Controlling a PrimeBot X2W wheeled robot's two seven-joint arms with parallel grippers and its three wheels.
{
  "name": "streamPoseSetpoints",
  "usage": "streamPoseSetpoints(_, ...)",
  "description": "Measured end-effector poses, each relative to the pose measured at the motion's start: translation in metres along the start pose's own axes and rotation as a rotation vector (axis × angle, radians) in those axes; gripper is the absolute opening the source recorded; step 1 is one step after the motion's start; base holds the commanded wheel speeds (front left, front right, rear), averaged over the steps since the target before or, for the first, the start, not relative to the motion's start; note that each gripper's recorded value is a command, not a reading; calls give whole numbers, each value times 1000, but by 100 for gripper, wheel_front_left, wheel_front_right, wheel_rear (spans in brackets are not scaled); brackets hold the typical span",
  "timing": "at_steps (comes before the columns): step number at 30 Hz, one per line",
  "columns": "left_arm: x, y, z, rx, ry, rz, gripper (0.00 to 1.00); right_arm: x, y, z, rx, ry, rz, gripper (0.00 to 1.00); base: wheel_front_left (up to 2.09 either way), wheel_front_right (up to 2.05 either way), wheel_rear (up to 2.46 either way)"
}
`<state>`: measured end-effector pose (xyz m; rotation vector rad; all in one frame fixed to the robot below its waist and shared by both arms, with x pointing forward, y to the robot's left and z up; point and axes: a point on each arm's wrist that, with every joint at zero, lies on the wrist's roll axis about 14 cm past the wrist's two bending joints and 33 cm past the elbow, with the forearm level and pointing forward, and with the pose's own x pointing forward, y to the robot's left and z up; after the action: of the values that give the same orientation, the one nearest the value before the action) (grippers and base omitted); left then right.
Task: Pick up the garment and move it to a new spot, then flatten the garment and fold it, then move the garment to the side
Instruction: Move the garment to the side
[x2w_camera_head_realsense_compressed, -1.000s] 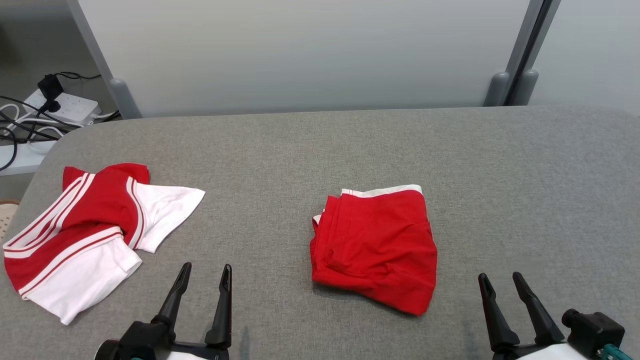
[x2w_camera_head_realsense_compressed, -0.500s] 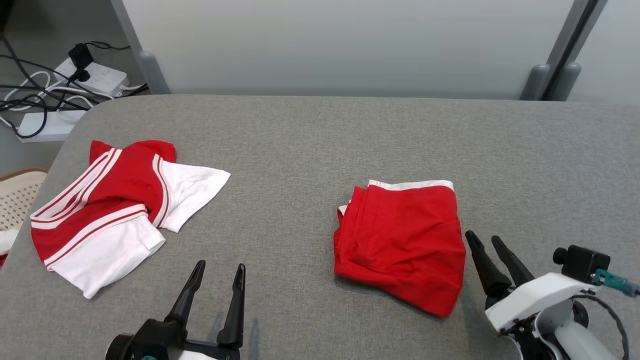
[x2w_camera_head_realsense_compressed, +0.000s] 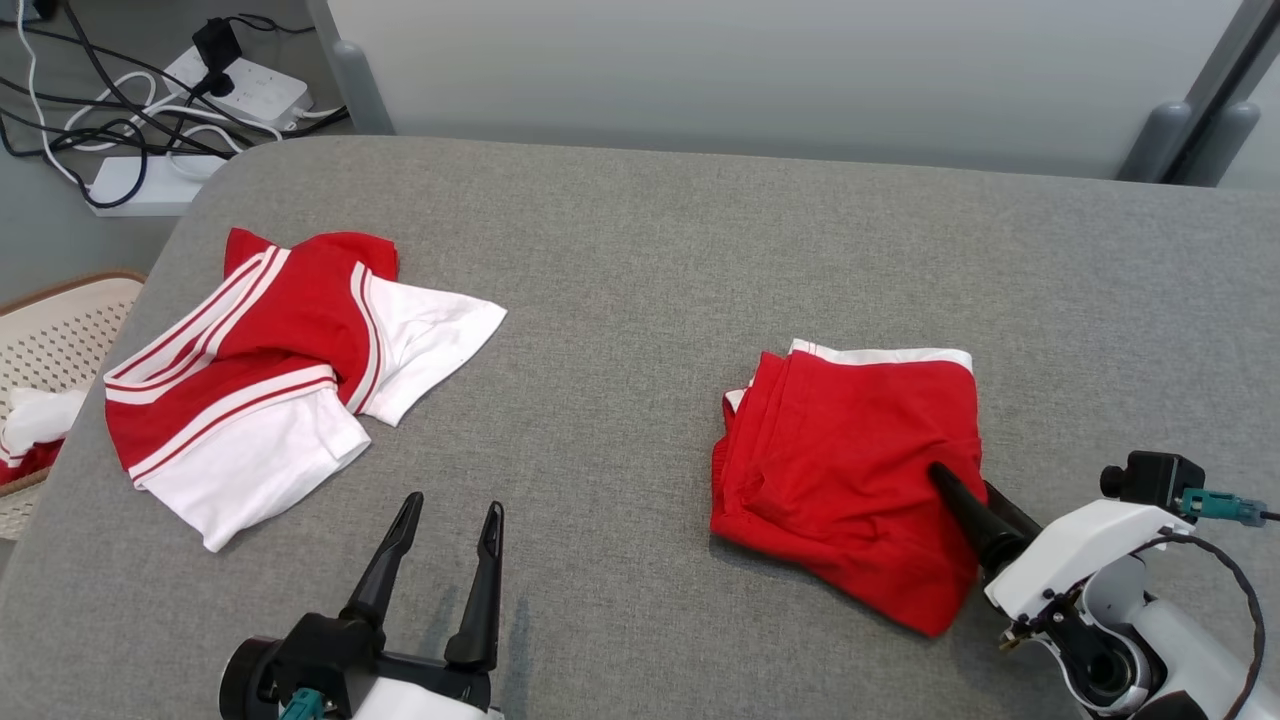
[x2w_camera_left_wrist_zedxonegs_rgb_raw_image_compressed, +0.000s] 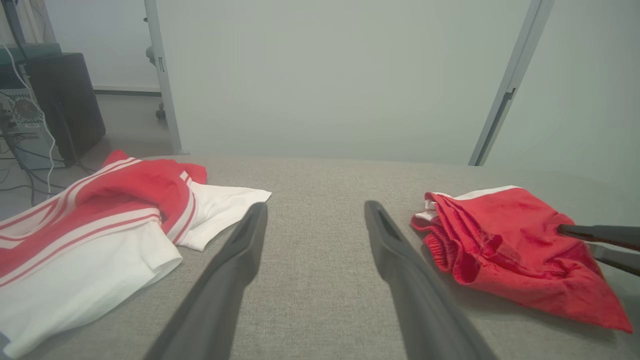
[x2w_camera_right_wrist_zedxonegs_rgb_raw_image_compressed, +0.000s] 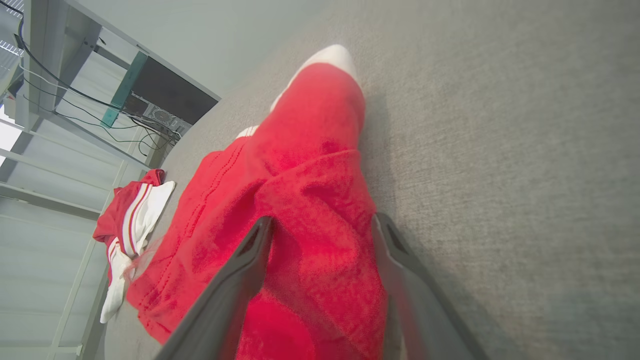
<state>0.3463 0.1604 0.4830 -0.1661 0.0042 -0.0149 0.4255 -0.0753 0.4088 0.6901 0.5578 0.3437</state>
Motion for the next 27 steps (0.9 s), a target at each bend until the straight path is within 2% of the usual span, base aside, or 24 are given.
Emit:
streamPoseSetpoints(7,4,1,0,2,-1,2,100,11,3,-8,21,58,11,100,0,0,0)
streamPoseSetpoints(8,4,1,0,2,-1,2,100,11,3,-8,21,58,11,96,0,0,0)
streamPoseSetpoints(9,4,1,0,2,2,4,100,13,2,-10,19,69,9,45,0,0,0)
streamPoseSetpoints(11,4,2,-1,3,4,6,100,13,1,-14,17,83,7,6,0,0,0)
streamPoseSetpoints(12,4,2,-1,4,4,6,100,13,1,-16,13,90,8,0,0,0,0)
streamPoseSetpoints(18,4,2,-1,5,5,6,100,15,8,-10,-39,64,37,0,0,0,0)
streamPoseSetpoints(23,3,1,0,11,2,2,100,15,13,5,-175,9,65,0,0,0,0)
streamPoseSetpoints(27,5,-3,0,10,-1,-10,100,14,19,11,-226,-20,88,0,0,0,0)
